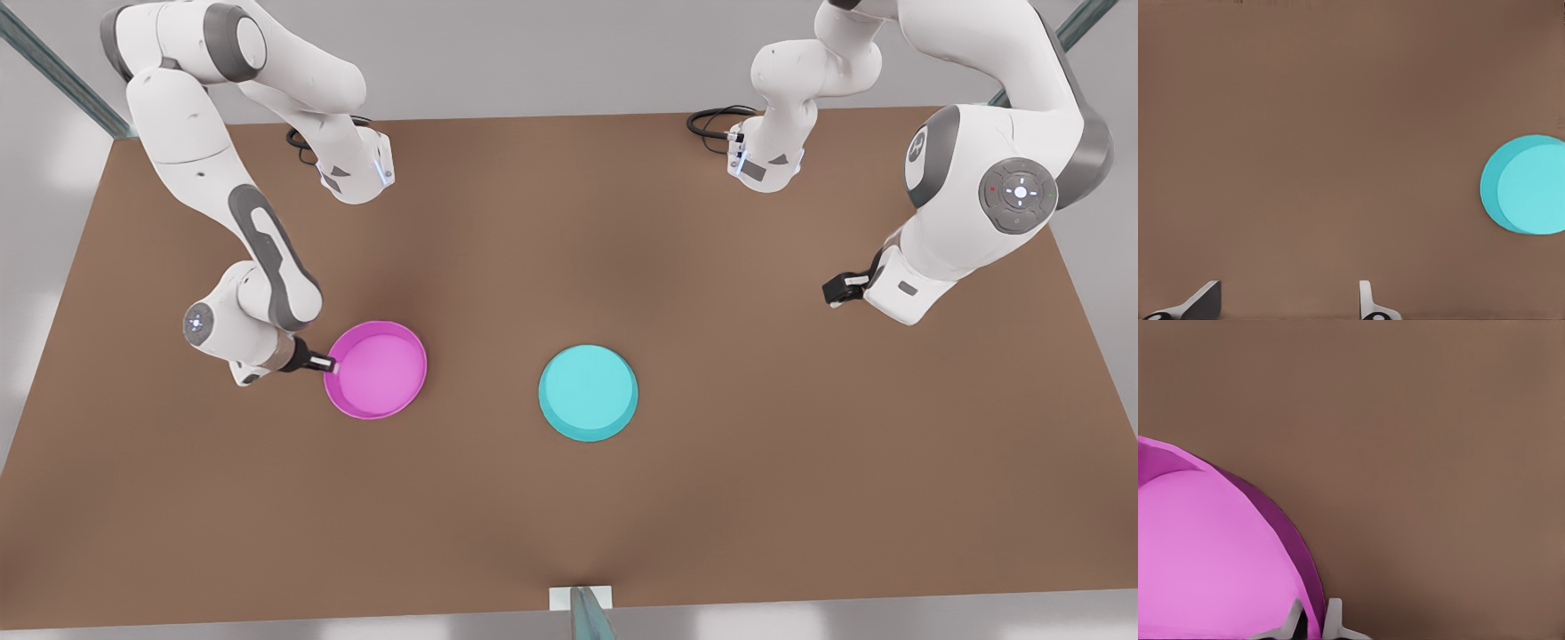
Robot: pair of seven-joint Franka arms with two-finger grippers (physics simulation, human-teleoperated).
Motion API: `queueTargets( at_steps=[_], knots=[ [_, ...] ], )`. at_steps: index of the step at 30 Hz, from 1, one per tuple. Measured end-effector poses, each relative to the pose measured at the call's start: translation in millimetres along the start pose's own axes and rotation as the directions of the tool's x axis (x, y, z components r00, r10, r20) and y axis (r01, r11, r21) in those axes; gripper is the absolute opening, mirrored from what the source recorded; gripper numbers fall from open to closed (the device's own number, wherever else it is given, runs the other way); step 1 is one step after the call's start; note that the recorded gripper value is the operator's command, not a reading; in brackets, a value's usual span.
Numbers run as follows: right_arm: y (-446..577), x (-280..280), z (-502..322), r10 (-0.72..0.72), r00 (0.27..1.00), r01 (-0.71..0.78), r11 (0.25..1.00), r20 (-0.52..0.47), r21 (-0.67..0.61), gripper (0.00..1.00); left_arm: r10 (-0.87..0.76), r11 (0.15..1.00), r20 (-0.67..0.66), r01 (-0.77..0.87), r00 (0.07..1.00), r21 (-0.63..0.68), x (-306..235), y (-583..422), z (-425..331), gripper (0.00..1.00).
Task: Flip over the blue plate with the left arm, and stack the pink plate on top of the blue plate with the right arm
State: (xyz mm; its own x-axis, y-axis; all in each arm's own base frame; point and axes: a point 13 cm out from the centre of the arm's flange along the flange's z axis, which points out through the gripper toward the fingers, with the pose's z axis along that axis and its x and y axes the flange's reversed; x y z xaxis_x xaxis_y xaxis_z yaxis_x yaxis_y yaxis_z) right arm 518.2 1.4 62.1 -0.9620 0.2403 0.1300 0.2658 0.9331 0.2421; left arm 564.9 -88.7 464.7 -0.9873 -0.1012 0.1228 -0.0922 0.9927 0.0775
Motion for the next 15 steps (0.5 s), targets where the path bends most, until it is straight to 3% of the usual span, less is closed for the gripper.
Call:
queueTargets(
  at_steps=[9,15],
  knots=[
    [58.2,-44.1,-63.3,-0.071,0.997,0.074,0.995,0.041,-0.064,0.21,0.054,0.999,0.003,-0.054,0.999,0.001,-0.1,-1.7,-0.7,1.00],
    [210.5,-41.9,-60.9,-0.219,0.976,0.218,0.962,0.010,-0.162,0.21,0.079,0.997,0.006,-0.079,0.997,0.001,0.9,-3.1,-2.3,1.00]
  ],
)
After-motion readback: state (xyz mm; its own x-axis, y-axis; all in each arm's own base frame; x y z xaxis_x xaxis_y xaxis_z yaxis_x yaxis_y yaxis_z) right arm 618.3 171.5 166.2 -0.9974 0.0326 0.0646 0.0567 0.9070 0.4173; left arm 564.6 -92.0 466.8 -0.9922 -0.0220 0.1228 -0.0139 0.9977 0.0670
